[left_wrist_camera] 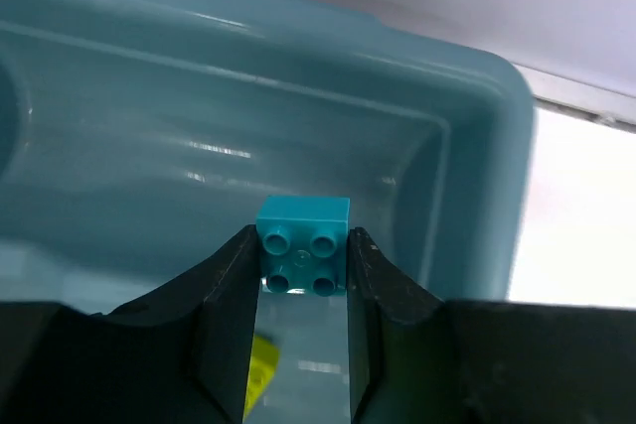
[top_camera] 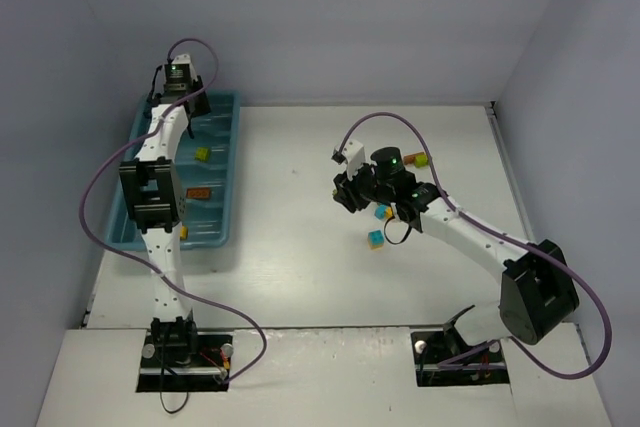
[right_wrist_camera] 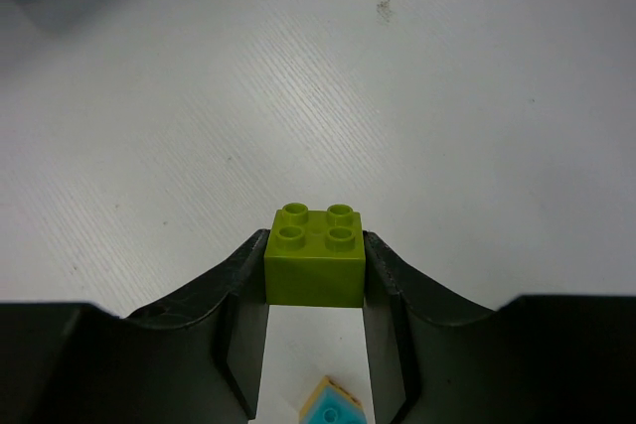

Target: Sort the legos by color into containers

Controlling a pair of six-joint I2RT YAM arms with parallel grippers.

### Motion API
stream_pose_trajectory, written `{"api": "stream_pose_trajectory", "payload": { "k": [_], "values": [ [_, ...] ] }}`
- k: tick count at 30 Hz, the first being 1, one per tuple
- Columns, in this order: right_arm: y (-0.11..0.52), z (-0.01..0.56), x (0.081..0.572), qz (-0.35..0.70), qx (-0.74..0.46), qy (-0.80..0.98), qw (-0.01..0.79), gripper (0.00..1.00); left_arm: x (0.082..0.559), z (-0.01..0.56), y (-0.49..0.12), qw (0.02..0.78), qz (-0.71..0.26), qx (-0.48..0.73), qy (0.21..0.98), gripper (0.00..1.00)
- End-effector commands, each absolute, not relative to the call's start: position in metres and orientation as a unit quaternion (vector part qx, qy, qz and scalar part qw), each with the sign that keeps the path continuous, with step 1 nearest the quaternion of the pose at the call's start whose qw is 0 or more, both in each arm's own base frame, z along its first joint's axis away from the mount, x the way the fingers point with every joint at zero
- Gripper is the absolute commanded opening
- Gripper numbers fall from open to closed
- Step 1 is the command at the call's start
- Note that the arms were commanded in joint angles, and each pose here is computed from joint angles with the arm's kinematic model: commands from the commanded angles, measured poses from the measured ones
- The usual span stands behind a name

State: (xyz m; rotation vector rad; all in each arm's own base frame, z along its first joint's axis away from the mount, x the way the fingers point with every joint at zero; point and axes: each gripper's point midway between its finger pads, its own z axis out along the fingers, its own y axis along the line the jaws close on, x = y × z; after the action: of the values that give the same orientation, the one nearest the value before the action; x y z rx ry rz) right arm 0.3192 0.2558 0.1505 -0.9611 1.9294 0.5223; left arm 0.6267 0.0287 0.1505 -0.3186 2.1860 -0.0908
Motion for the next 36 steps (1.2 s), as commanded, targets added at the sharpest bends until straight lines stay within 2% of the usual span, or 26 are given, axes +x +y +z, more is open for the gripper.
{"api": "stream_pose_trajectory", "payload": {
  "k": [1,2,6,10,15,18,26,32,36],
  "values": [
    [0.264,0.187,0.329,0.228,-0.377,0.754,0.487,0.01,0.659,0.225,0.037,0.551,-0.021,-0.128,0.824,0.17],
    [0.264,0.188,0.328,0.229,-0.376,0.754,0.487,0.01,0.661,0.221,0.037,0.549,-0.02,-0.127,0.826,0.21],
    [0.262,0.188,0.326,0.228,-0.373,0.756,0.487,0.01,0.666,0.211,0.038,0.543,-0.027,-0.135,0.829,0.52],
    [0.261,0.191,0.327,0.225,-0.376,0.753,0.491,0.02,0.656,0.227,0.02,0.54,-0.064,-0.126,0.83,0.63],
    [0.264,0.2,0.334,0.218,-0.383,0.744,0.502,0.02,0.598,0.279,-0.035,0.511,-0.139,-0.067,0.846,0.65],
    [0.266,0.212,0.34,0.213,-0.388,0.734,0.515,0.02,0.546,0.3,-0.114,0.465,-0.258,0.007,0.847,0.66],
    [0.27,0.219,0.347,0.21,-0.404,0.721,0.523,0.03,0.417,0.308,-0.251,0.326,-0.451,0.124,0.822,0.67],
    [0.271,0.219,0.346,0.214,-0.408,0.718,0.522,0.04,0.362,0.284,-0.305,0.262,-0.462,0.196,0.824,0.68],
    [0.27,0.22,0.344,0.214,-0.406,0.718,0.523,0.04,0.352,0.272,-0.306,0.251,-0.443,0.214,0.834,0.68]
  ]
}}
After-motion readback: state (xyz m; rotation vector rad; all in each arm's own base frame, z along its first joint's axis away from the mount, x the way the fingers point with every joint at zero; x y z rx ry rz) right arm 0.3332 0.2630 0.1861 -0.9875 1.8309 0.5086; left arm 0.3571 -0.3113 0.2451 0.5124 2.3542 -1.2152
